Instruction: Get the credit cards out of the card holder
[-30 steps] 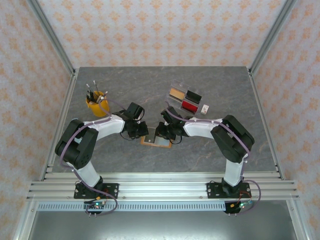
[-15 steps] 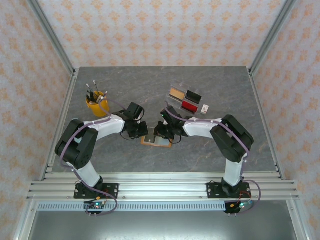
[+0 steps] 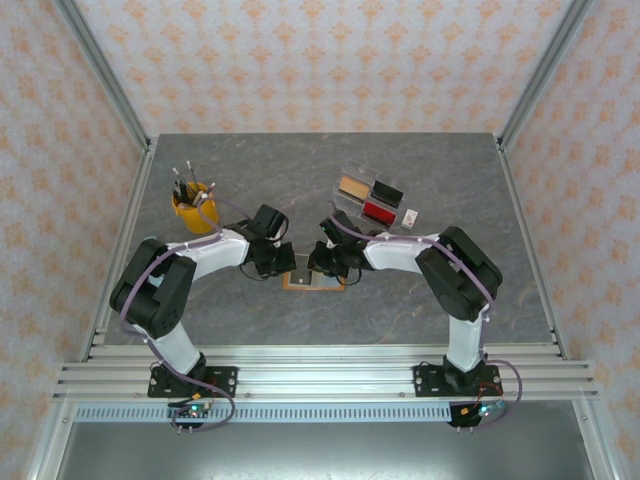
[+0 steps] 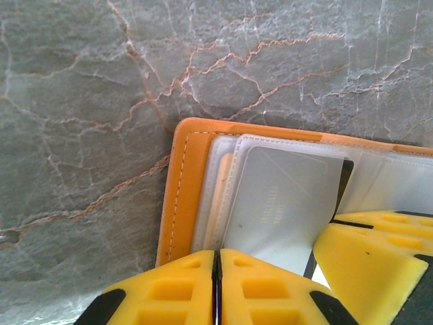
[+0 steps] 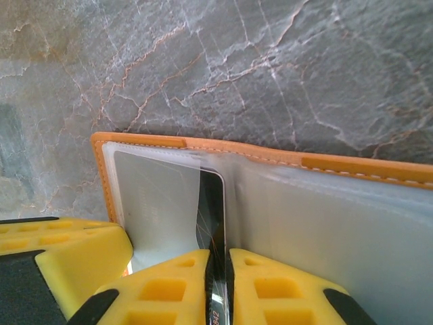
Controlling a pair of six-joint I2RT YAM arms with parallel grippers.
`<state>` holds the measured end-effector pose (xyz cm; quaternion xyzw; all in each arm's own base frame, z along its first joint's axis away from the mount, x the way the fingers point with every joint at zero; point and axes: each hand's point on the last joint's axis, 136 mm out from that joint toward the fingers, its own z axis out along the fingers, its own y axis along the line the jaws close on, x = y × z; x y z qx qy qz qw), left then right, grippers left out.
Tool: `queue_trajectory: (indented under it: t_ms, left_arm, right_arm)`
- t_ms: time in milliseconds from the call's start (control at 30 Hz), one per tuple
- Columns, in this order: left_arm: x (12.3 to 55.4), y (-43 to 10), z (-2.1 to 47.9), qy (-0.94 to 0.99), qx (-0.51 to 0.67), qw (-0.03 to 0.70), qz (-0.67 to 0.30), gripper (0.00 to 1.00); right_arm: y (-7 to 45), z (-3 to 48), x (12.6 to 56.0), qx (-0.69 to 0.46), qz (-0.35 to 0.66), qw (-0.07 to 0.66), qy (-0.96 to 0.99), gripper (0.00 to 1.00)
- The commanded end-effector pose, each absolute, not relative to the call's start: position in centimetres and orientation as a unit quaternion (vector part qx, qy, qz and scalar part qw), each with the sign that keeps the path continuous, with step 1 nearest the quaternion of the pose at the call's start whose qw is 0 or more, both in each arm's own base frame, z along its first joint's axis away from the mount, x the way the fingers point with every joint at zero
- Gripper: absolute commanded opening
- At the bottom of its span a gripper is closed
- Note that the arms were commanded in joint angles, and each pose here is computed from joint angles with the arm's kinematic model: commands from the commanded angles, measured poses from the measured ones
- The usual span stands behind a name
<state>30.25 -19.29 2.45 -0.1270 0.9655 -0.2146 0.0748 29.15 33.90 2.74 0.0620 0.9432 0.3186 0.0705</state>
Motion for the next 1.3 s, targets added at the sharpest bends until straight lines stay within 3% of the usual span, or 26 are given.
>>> queue_trajectory:
  t_ms: [0, 333, 833, 1067, 1267]
  left_arm:
    - [28.7, -19.1, 0.7, 0.971, -0.12, 0.043, -0.203, 0.11]
    - [28.5, -19.5, 0.6, 0.969, -0.115, 0.038, -0.217, 0.08]
    - [29.0, -17.7, 1.7, 0.97, -0.131, 0.062, -0.196, 0.22]
    - [29.2, -18.2, 2.1, 0.967, -0.128, 0.064, -0.21, 0.19]
    - [28.9, -18.2, 1.2, 0.969, -0.13, 0.051, -0.206, 0.15]
  right_arm:
    - [33.8, 2.0, 29.1, 0.065, 0.303, 0.067, 0.949, 0.15]
    - [34.6, 2.6, 28.9, 0.054, 0.324, 0.059, 0.943, 0.0]
    - [30.5, 2.7, 28.4, 0.061, 0.242, 0.085, 0.965, 0.0]
    - [32.8, 5.1, 29.1, 0.049, 0.315, 0.105, 0.942, 0.0]
    - [33.3, 4.3, 30.0, 0.058, 0.311, 0.098, 0.944, 0.18]
